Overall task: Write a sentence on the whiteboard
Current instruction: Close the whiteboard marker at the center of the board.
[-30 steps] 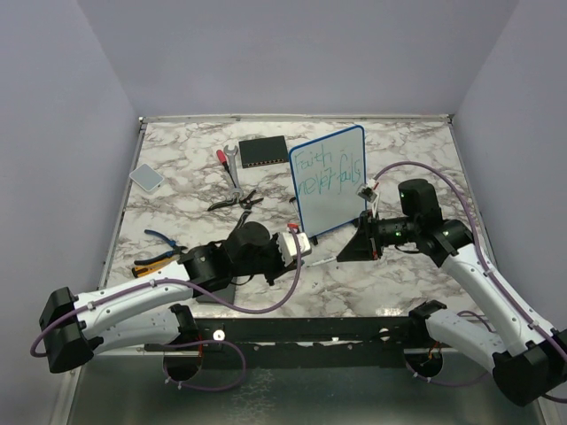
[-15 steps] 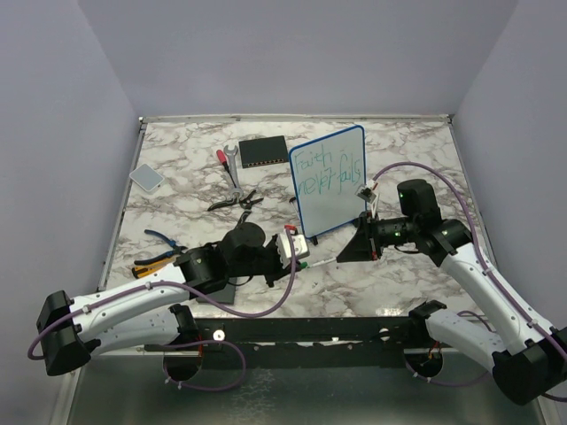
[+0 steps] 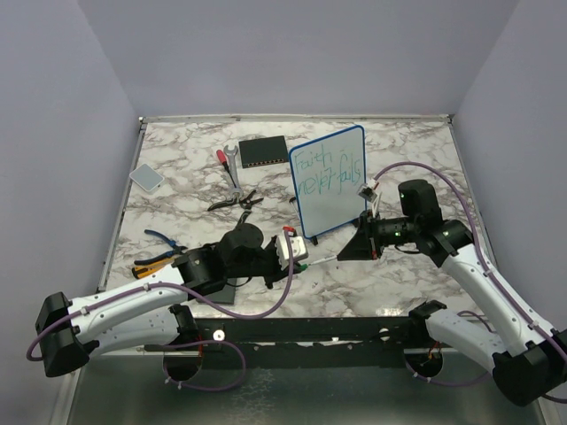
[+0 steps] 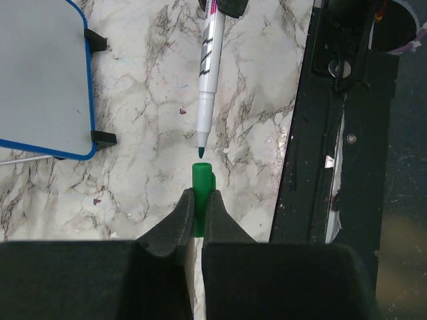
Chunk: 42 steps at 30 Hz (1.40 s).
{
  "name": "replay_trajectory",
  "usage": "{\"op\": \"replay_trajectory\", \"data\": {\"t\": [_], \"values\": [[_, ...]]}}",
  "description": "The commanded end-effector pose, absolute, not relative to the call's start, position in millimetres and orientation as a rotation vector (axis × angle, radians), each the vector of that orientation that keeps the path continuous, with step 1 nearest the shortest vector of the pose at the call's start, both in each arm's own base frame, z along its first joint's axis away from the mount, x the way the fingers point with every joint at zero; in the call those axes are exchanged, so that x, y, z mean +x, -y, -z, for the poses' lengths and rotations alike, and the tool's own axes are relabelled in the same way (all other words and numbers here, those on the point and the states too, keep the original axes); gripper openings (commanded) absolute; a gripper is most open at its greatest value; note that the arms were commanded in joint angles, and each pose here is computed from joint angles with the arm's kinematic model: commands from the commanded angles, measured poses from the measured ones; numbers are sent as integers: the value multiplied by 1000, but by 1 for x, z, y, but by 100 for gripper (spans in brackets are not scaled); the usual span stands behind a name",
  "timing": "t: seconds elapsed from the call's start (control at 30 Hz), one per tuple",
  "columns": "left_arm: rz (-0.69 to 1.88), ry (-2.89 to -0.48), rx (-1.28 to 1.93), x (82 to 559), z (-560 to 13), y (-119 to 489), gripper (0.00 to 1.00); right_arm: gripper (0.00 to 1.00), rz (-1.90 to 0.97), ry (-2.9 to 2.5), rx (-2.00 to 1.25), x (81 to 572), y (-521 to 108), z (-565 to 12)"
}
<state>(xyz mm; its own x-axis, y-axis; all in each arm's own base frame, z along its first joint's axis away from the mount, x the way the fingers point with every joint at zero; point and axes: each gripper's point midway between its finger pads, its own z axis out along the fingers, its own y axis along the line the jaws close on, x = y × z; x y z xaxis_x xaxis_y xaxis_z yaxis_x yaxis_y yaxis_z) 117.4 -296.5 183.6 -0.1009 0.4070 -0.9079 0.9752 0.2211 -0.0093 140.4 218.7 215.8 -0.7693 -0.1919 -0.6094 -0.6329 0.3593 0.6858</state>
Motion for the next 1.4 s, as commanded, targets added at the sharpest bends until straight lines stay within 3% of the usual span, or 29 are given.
{"op": "replay_trajectory", "data": {"t": [0.0,1.37], "values": [[899,-1618,1312,111,-191,298,0,1,-1346,-2193,-698,143,-216,-219],[937,-1577,1319,108,-202,304,0,1,-1530,-2157,-754,129,-226,-220]]}}
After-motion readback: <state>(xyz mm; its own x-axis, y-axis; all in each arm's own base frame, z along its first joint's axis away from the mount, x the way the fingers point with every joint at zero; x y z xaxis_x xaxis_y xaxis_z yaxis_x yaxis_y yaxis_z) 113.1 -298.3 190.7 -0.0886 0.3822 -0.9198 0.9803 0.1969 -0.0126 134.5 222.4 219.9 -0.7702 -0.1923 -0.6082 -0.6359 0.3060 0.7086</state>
